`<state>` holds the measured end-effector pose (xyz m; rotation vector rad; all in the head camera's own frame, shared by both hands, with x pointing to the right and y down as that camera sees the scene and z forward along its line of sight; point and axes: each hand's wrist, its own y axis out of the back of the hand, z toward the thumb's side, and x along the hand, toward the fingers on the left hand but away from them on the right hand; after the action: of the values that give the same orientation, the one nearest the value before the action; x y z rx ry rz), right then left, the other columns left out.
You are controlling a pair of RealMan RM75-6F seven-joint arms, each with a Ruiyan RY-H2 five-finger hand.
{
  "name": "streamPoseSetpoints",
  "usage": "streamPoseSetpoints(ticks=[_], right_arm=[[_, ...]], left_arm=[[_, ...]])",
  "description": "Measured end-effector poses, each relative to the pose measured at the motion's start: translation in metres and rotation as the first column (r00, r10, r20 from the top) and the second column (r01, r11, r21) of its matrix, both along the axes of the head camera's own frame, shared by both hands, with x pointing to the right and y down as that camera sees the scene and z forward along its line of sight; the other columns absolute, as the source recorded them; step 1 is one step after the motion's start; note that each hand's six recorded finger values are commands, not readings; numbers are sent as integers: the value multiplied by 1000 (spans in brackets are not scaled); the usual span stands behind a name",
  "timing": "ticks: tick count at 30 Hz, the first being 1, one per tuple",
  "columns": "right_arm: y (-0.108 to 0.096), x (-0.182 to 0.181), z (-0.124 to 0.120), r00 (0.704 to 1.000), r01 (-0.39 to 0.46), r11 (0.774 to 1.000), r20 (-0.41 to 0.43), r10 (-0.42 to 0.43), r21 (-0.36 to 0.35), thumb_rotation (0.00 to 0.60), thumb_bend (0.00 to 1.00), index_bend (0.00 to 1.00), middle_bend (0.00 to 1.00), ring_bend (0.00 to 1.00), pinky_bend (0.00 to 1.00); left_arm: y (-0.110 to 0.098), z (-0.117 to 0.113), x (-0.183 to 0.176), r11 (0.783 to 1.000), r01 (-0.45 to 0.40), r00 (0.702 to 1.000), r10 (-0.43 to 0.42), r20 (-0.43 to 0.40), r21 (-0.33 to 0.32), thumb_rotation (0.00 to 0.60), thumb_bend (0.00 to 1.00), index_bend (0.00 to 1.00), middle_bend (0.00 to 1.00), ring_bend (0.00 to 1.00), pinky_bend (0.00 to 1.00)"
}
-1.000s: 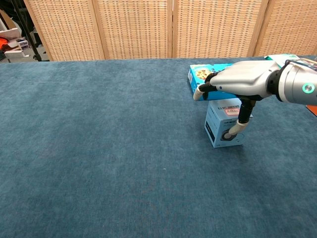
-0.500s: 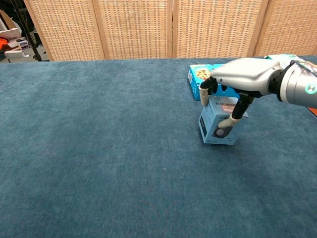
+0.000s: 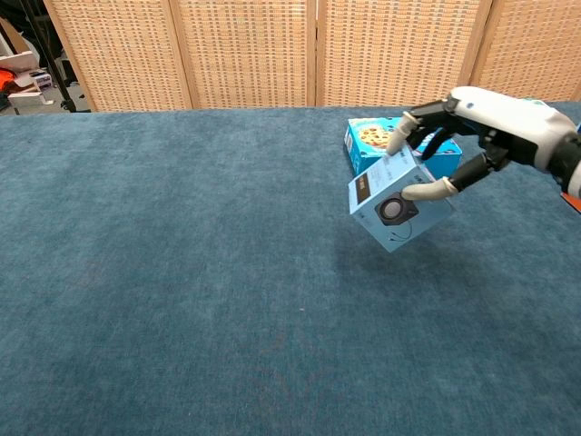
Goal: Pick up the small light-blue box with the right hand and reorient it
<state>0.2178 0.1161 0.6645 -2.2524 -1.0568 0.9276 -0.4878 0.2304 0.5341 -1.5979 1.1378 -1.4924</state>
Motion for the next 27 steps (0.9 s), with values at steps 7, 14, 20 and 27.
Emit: streamPoseSetpoints(ticks=[7, 14, 20, 27], right_arm=[[21, 15, 26, 998, -52, 998, 32, 51, 34, 600, 500, 436, 478, 301, 300], [36, 21, 48, 1000, -24, 998, 5, 24, 62, 600, 373, 314, 262, 158, 222], [45, 30, 46, 998, 59, 998, 25, -59, -1, 600, 260, 0, 0, 0, 67], [40, 47, 17, 995, 84, 995, 49, -87, 46, 600, 259, 0, 0, 0, 33]], left_arm=[[1, 3, 4, 1000, -12, 1000, 12, 4, -9, 600, 0, 0, 0, 0, 0], [1, 4, 3, 1000, -7, 1000, 7, 11, -10, 600, 0, 0, 0, 0, 0], [0, 2, 3, 1000, -3, 1000, 3, 12, 0, 600, 0, 0, 0, 0, 0], [1, 1, 4, 1000, -7, 1000, 7, 13, 6, 600, 0, 0, 0, 0, 0]])
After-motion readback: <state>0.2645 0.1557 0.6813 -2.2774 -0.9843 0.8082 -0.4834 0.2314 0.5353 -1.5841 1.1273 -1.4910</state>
